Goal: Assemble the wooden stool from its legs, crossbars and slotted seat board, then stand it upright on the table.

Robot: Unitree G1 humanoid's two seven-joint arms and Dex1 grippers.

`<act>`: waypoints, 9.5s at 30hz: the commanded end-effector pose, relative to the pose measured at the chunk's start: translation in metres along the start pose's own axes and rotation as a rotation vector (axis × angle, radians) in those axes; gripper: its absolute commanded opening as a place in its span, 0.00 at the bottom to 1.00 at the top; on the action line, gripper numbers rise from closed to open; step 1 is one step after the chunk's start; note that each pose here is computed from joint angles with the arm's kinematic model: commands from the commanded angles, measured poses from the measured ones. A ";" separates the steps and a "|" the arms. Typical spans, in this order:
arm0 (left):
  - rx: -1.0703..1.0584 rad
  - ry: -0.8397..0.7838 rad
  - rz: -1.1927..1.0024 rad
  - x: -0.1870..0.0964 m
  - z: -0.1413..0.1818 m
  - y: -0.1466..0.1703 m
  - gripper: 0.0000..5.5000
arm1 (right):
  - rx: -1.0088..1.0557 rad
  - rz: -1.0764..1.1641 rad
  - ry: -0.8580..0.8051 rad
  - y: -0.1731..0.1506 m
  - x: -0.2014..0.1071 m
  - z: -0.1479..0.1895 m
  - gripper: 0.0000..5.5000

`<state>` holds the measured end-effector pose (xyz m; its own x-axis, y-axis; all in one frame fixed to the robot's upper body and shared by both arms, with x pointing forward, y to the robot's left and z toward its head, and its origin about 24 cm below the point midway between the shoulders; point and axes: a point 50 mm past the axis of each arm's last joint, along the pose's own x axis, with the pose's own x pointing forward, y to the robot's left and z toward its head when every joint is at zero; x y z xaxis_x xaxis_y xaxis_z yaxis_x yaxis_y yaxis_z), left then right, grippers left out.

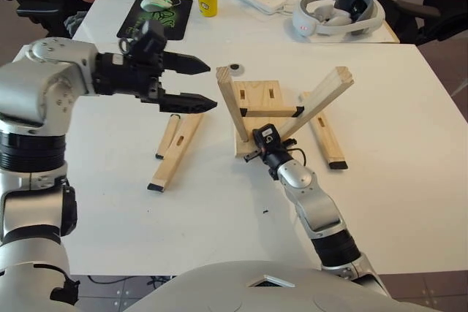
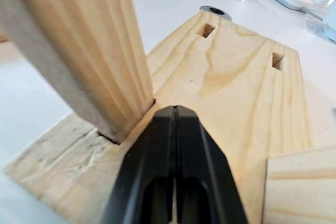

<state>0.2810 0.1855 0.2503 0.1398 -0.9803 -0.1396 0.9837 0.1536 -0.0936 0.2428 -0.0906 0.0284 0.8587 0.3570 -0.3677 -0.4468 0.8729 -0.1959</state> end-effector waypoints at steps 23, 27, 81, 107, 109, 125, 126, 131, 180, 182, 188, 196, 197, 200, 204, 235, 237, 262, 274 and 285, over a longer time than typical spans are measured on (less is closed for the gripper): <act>0.020 -0.387 0.447 0.027 0.001 0.020 0.18 | 0.009 -0.035 0.095 -0.013 -0.023 -0.035 0.00; 0.011 -0.387 0.454 0.025 -0.003 0.022 0.06 | 0.069 -0.084 -0.057 -0.019 -0.032 -0.019 0.00; -0.089 -0.213 0.225 0.115 -0.032 0.008 0.00 | 0.373 -0.037 0.118 0.019 -0.024 -0.074 0.00; -0.207 0.028 0.350 0.124 -0.048 0.022 0.00 | 0.362 -0.026 0.115 0.019 -0.019 -0.067 0.00; -0.150 -0.066 0.415 0.118 -0.025 0.031 0.00 | 0.364 -0.028 0.116 0.020 -0.019 -0.068 0.00; 0.220 -0.520 0.895 0.055 0.031 0.038 0.00 | 0.340 -0.056 0.106 0.017 0.022 -0.040 0.00; 0.215 -0.519 0.912 0.054 0.028 0.037 0.00 | 0.339 -0.060 0.100 0.016 0.024 -0.038 0.00; 0.202 -0.514 1.042 0.043 -0.005 0.016 0.00 | 0.347 -0.074 -0.162 0.003 0.017 0.003 0.00; 0.044 -0.104 1.395 0.036 -0.105 -0.010 0.00 | 0.269 -0.633 -0.230 -0.113 -0.069 0.044 0.00; 0.031 -0.144 1.536 0.013 -0.107 -0.010 0.00 | 0.304 -0.716 -0.241 -0.123 -0.080 0.040 0.00; 0.213 -0.271 1.251 0.053 -0.076 -0.020 0.00 | 0.223 -0.362 -0.475 -0.082 -0.061 0.092 0.00; 0.332 0.006 0.858 0.109 -0.097 -0.035 0.00 | 0.059 0.085 -0.318 -0.010 -0.035 0.082 0.00; 0.315 0.042 0.896 0.103 -0.103 -0.032 0.00 | 0.081 -0.010 -0.276 -0.023 -0.036 0.073 0.00; 0.267 0.096 0.970 0.092 -0.114 -0.028 0.00 | 0.115 -0.183 -0.204 -0.050 -0.039 0.056 0.00; 0.186 0.116 1.029 0.081 -0.123 -0.028 0.00 | 0.155 -0.354 -0.104 -0.077 -0.050 0.029 0.00; 0.229 0.045 1.169 0.046 -0.113 0.021 0.00 | 0.020 0.115 -0.019 -0.011 0.028 0.027 0.00; 0.235 0.035 1.166 0.047 -0.110 0.023 0.00 | 0.005 0.094 0.047 -0.014 0.029 0.018 0.00; 0.211 0.031 1.210 0.036 -0.118 0.016 0.00 | 0.172 0.352 0.358 0.007 -0.014 -0.017 0.00; 0.226 0.053 1.184 0.031 -0.117 0.022 0.00 | 0.186 0.245 0.387 -0.015 -0.022 -0.022 0.00; 0.215 0.043 1.188 0.035 -0.120 0.019 0.00 | -0.501 0.224 0.397 -0.087 -0.014 -0.011 0.00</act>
<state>0.2911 0.1712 0.1259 0.9716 -0.2291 -0.0594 0.2365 0.9301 0.2809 0.2660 -0.1459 0.0661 0.6588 0.4224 -0.6226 -0.7235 0.5827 -0.3702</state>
